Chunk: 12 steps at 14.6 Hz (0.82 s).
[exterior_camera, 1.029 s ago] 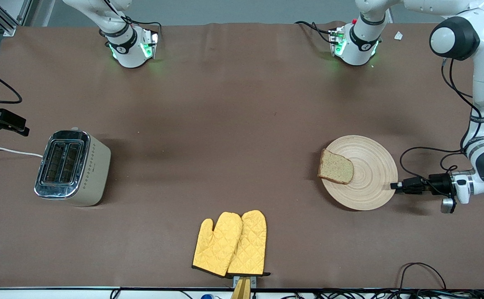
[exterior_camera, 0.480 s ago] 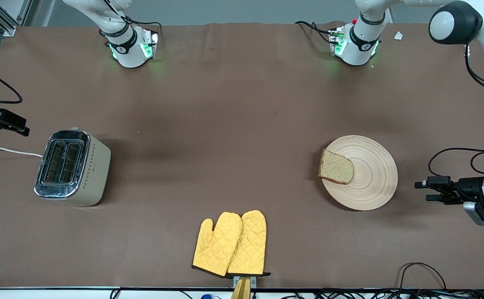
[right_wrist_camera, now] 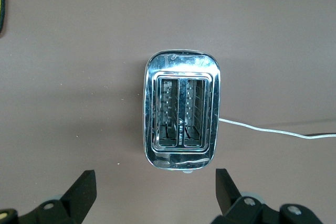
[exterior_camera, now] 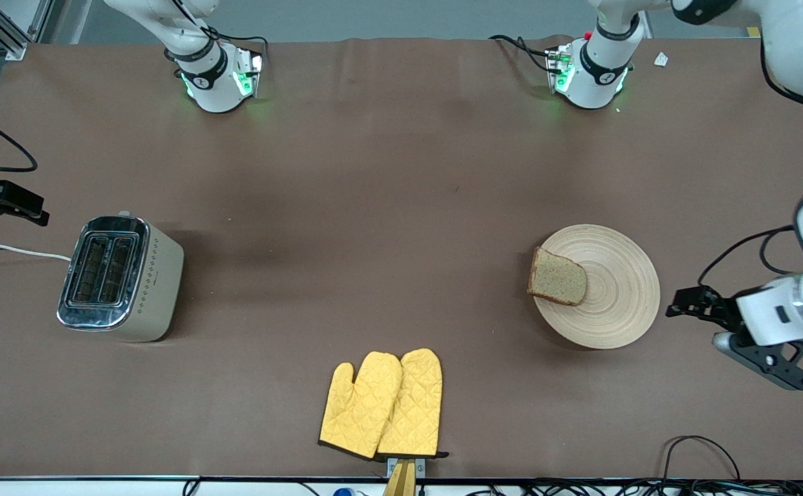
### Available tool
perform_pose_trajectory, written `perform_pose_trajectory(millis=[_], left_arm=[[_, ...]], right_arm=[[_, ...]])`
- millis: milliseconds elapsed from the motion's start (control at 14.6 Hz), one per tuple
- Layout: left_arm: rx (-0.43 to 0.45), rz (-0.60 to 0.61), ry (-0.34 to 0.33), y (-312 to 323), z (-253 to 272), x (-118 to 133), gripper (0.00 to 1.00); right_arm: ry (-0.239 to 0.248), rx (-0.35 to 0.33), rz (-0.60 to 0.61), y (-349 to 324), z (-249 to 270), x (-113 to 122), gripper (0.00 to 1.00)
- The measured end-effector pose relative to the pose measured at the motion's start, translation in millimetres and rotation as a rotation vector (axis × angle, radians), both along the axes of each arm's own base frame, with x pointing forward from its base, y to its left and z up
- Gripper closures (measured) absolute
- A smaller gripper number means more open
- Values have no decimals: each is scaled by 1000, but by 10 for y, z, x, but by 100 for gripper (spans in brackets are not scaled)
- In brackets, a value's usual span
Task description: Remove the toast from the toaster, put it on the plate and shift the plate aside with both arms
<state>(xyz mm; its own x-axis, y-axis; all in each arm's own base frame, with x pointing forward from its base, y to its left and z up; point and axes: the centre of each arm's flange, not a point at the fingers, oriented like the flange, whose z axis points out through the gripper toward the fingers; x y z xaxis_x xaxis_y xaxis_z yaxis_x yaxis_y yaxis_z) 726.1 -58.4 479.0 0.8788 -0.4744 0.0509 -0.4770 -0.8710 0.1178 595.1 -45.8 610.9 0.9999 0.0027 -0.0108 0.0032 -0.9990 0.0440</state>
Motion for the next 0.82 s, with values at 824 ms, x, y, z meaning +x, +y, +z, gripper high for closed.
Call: perform_pose_trajectory(millis=[824], left_arm=[[50,330,-5,-257,1506,-834,0]], right_arm=[[0,0,0,-1,-1,0,0]])
